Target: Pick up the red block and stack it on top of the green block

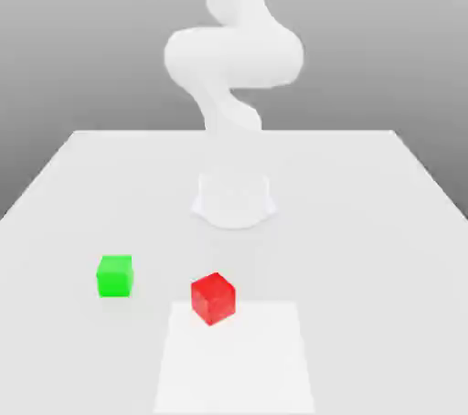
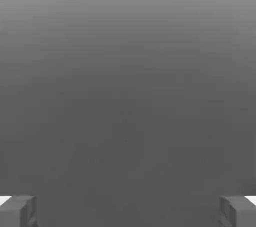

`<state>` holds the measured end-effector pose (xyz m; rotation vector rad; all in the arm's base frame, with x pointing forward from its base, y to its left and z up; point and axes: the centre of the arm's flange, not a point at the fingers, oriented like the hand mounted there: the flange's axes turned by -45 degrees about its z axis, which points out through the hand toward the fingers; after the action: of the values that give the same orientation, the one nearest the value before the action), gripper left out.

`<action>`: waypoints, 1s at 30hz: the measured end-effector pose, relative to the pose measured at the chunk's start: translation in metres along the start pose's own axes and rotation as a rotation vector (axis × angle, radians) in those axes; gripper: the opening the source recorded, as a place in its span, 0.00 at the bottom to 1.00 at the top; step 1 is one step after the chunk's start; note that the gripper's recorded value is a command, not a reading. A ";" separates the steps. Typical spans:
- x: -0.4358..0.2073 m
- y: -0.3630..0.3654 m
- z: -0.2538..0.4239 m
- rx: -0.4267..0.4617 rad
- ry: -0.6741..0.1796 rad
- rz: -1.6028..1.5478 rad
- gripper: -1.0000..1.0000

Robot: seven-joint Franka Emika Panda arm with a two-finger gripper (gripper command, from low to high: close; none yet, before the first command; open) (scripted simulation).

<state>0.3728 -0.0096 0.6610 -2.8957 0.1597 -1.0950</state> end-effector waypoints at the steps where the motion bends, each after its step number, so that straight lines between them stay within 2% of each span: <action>1: -0.008 0.005 0.026 -0.004 -0.037 0.046 0.50; 10: -0.132 0.038 0.214 -0.112 -0.354 0.426 0.50; 14: -0.219 0.049 0.271 -0.213 -0.496 0.595 0.50; 18: -0.311 0.059 0.301 -0.340 -0.617 0.749 0.50; 28: -0.369 0.065 0.349 -0.369 -0.643 0.783 0.50; 29: -0.374 0.066 0.353 -0.370 -0.643 0.783 0.00; 30: -0.374 0.066 0.353 -0.370 -0.643 0.783 0.00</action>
<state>0.3220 -0.0324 0.1459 -2.8069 1.4074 -0.0005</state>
